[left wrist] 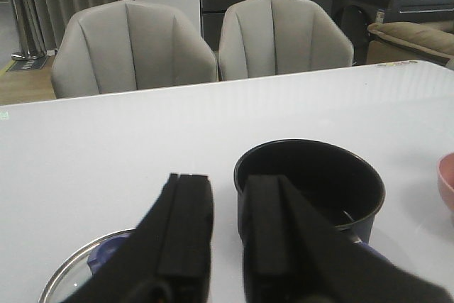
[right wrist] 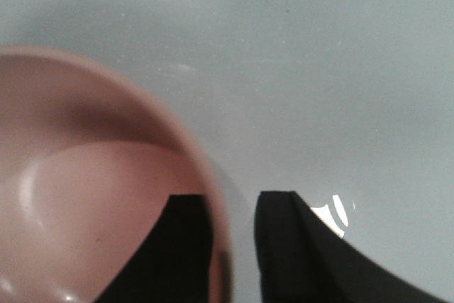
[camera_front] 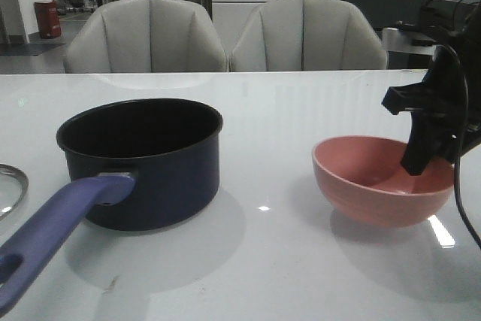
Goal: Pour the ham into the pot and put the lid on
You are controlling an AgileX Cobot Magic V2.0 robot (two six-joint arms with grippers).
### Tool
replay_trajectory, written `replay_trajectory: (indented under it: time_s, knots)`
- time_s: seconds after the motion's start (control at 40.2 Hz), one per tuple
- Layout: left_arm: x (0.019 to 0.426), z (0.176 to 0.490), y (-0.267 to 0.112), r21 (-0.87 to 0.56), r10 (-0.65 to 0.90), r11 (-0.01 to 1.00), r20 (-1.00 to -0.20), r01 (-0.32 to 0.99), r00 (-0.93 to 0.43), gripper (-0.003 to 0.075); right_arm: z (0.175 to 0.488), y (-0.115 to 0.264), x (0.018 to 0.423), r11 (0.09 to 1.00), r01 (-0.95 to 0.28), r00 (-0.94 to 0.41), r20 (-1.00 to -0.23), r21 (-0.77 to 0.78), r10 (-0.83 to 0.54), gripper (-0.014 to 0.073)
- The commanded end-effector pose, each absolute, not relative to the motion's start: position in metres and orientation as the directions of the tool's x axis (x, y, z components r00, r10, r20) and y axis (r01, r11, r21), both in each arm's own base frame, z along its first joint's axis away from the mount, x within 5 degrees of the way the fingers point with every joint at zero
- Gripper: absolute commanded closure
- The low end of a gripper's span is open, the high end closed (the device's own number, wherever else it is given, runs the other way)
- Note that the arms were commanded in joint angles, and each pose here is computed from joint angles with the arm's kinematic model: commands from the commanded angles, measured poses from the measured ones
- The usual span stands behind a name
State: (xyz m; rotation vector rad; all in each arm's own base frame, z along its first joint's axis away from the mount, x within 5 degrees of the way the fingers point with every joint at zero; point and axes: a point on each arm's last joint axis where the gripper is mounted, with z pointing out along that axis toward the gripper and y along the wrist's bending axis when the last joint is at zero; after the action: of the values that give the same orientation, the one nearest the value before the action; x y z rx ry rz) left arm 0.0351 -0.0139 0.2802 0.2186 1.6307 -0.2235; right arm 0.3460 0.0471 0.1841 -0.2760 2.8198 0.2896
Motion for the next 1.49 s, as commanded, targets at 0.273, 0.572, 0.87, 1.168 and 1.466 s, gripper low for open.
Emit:
replay_trajectory:
  time_s: [0.273, 0.572, 0.87, 1.168, 1.466]
  knots:
    - [0.035, 0.296, -0.013, -0.027, -0.033, 0.961, -0.999, 0.276, 0.017, 0.0526, 0.255, 0.044, 0.342, 0.957, -0.268, -0.855, -0.485, 0.115, -0.181, 0.0138]
    - [0.035, 0.296, -0.013, -0.027, -0.033, 0.961, -0.999, 0.276, 0.017, 0.0526, 0.312, 0.037, 0.283, 0.963, -0.265, -0.681, -0.714, 0.037, -0.160, 0.0138]
    - [0.035, 0.296, -0.013, -0.027, -0.033, 0.961, -0.999, 0.276, 0.017, 0.0526, 0.331, 0.040, 0.201, 0.969, -0.233, -0.400, -0.916, 0.086, -0.015, 0.0138]
    - [0.035, 0.295, -0.013, -0.027, -0.032, 0.961, -0.999, 0.276, 0.015, 0.0526, 0.319, 0.037, 0.130, 0.960, -0.277, -0.135, -0.991, 0.044, 0.006, 0.0138]
    - [0.035, 0.295, -0.013, -0.027, -0.032, 0.961, -0.999, 0.276, 0.015, 0.0526, 0.292, 0.022, 0.088, 0.967, -0.251, 0.068, -0.996, 0.042, 0.061, 0.0146]
